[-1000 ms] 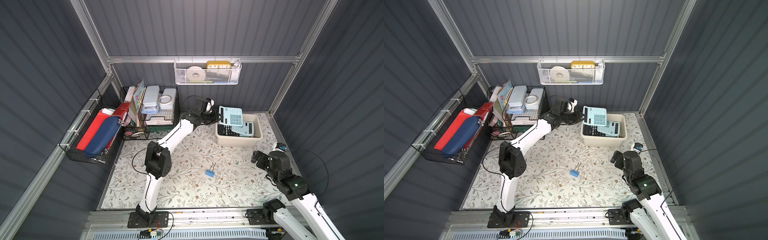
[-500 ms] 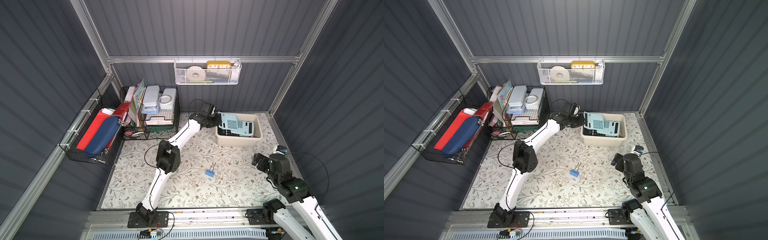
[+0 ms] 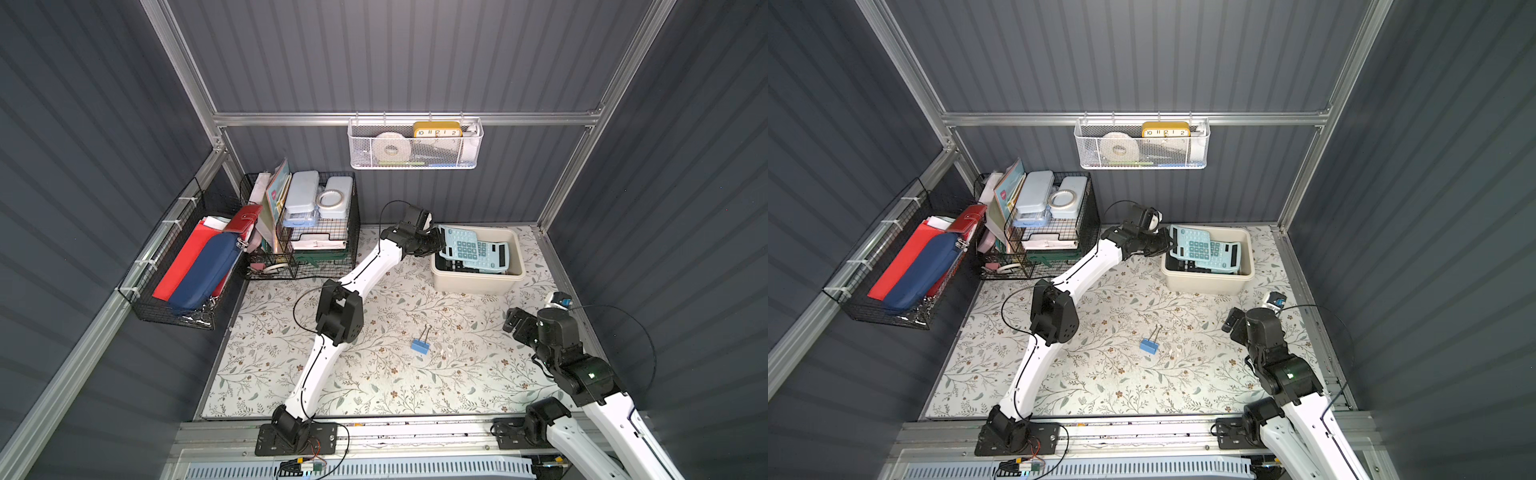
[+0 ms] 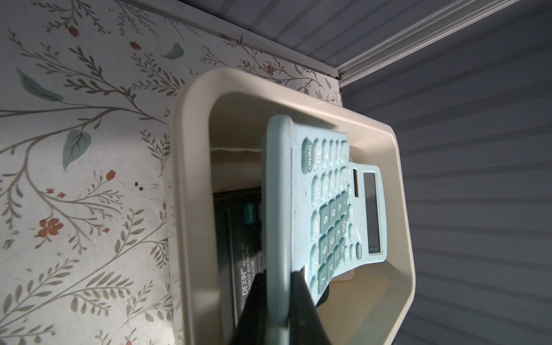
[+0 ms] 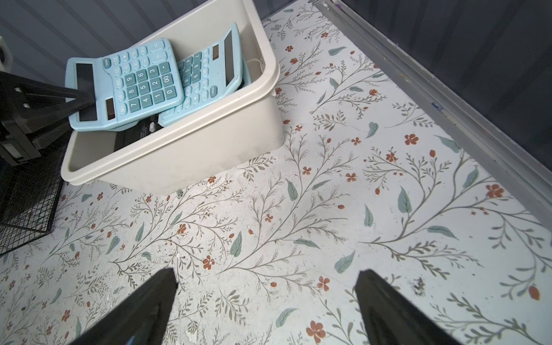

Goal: Put the calculator in the storage box
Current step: Place the calculator in the storage box.

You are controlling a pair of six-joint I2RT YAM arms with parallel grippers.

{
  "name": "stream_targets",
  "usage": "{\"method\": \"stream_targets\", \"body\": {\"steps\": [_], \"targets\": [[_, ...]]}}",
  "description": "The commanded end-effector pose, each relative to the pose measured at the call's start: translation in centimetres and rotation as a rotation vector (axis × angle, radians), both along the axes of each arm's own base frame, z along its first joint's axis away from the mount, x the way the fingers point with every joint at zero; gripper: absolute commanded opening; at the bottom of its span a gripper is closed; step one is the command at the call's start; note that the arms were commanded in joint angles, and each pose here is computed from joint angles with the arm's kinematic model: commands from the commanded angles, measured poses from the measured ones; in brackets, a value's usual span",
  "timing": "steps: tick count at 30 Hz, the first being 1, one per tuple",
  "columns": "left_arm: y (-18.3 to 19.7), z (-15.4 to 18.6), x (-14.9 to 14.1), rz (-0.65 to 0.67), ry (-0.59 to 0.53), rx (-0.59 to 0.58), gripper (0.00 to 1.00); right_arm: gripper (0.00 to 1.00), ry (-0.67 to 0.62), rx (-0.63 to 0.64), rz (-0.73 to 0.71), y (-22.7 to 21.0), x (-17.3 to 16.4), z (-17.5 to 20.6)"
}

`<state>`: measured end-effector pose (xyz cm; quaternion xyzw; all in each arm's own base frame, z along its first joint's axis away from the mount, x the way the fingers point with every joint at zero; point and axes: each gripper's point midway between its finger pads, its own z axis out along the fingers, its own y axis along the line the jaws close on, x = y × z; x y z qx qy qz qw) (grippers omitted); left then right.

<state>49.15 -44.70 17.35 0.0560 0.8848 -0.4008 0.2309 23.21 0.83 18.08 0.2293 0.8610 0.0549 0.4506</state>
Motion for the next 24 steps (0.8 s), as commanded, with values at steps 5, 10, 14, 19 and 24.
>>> {"method": "stream_targets", "body": {"steps": [5, 10, 14, 19, 24], "targets": [[-0.6, -2.7, -0.6, -0.038, 0.045, 0.024, 0.0, 0.99, -0.007, 0.008, 0.0, 0.1, 0.2, -0.3], [-0.8, -2.5, -0.8, -0.047, 0.053, 0.016, 0.02, 0.99, -0.009, 0.01, 0.001, 0.2, 0.3, -0.1], [-0.7, -1.3, -1.2, -0.065, 0.038, 0.01, 0.21, 0.99, -0.008, 0.014, 0.002, 0.2, 0.2, -0.1], [-0.5, 1.1, -1.5, -0.073, 0.003, -0.002, 0.39, 0.99, -0.011, 0.024, 0.008, 0.5, 0.5, 0.0], [0.0, 3.5, -1.8, -0.075, -0.035, 0.005, 0.47, 0.99, -0.014, 0.037, 0.012, 0.7, 0.6, 0.3]]}}
